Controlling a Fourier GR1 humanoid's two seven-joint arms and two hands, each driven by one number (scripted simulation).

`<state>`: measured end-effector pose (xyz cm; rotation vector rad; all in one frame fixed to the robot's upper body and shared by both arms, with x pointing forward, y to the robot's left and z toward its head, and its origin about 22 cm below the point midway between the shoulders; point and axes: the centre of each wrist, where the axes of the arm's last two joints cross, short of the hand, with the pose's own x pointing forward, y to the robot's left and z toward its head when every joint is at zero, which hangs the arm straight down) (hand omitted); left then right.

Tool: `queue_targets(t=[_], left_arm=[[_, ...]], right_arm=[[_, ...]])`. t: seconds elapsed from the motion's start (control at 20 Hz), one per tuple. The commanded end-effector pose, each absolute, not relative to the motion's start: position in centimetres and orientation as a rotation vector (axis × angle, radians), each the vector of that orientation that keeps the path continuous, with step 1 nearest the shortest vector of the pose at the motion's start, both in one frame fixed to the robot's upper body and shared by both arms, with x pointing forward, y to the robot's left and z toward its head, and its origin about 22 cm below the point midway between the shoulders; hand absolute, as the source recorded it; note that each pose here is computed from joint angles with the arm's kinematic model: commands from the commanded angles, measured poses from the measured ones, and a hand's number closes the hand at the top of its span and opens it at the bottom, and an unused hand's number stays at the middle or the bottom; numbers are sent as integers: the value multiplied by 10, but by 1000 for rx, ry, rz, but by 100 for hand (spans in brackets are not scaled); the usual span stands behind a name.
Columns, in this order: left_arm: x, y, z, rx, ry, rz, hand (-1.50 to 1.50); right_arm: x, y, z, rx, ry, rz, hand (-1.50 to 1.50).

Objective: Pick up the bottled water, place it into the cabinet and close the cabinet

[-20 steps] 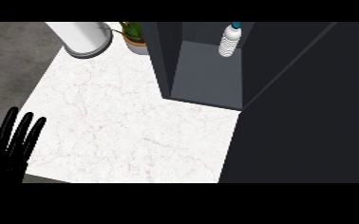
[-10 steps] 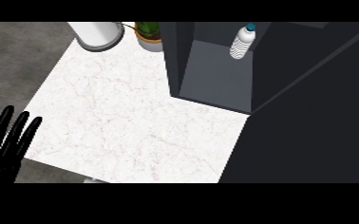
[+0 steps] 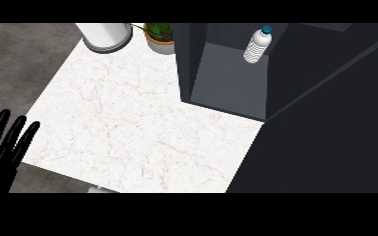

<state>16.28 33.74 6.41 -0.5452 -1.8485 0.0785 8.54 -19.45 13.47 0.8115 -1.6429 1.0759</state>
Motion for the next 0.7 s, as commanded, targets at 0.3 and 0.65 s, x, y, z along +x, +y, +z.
queue_targets(t=[0.3, 0.65], left_arm=[[166, 346, 67, -542, -1853, 71, -150], [169, 349, 72, -551, -1873, 58, -150]], right_arm=[[90, -178, 143, 828, -1650, 1153, 150], [86, -174, 130, 963, -1577, 1072, 150]])
